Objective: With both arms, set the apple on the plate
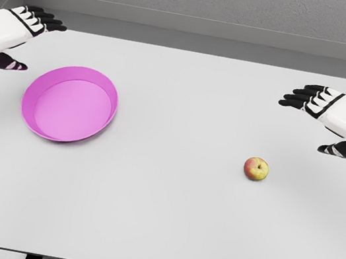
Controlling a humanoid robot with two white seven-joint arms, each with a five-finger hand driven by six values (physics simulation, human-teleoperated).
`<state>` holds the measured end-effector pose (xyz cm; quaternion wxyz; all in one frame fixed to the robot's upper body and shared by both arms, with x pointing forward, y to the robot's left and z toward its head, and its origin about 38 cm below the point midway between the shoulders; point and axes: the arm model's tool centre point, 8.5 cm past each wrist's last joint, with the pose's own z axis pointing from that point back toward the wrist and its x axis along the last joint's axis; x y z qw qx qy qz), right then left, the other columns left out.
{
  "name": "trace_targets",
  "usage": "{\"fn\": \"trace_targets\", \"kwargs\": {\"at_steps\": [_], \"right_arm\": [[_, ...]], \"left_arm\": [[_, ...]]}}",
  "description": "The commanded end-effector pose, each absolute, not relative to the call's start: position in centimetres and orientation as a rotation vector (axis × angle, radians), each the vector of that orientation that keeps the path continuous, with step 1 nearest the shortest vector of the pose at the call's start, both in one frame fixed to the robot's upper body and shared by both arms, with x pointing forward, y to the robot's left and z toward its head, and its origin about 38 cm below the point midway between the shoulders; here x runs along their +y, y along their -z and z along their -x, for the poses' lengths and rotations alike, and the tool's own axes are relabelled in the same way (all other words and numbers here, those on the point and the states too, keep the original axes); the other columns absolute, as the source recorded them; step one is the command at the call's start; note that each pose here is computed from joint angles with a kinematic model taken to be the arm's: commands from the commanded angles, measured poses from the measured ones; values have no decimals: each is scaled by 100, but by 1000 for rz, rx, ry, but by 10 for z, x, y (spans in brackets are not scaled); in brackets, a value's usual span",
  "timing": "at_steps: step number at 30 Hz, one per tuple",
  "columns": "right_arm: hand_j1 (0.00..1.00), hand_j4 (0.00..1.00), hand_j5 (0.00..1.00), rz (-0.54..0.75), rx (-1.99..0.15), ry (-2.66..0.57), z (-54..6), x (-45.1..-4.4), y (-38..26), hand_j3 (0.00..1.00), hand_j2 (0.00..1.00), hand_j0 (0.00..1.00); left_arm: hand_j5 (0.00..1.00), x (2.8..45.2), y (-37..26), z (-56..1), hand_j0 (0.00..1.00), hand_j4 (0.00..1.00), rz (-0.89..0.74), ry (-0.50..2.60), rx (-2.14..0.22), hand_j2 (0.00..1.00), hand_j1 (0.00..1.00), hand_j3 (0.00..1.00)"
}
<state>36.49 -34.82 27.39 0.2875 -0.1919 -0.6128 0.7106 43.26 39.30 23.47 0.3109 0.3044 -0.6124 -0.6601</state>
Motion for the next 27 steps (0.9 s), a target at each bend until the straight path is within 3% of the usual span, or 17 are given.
{"fn": "trace_targets", "kwargs": {"at_steps": [1, 4, 8, 11, 19, 27], "right_arm": [[100, 100, 100, 513, -1637, -1895, -365, -349, -275, 100, 100, 100], [100, 100, 100, 483, -1641, -1893, -364, -345, -268, 100, 100, 100], [100, 100, 100, 329, -1602, -1901, -356, -324, -226, 100, 100, 100], [100, 100, 100, 232, -1449, -2011, -352, -317, -207, 100, 100, 100], [100, 100, 100, 221, -1150, -1983, -386, -299, -174, 100, 100, 100], [100, 100, 100, 183, -1137, -2008, -389, -285, -165, 100, 100, 100]], "left_arm": [[100, 393, -236, -432, 100, 100, -803, 1741, -1618, 100, 100, 100], [100, 392, -236, -432, 100, 100, -801, 1744, -1620, 100, 100, 100], [100, 392, -236, -432, 100, 100, -801, 1747, -1618, 100, 100, 100], [100, 393, -236, -432, 100, 100, -804, 1748, -1614, 100, 100, 100], [100, 392, -235, -432, 100, 100, -799, 1750, -1616, 100, 100, 100], [100, 392, -235, -432, 100, 100, -801, 1751, -1614, 100, 100, 100]]}}
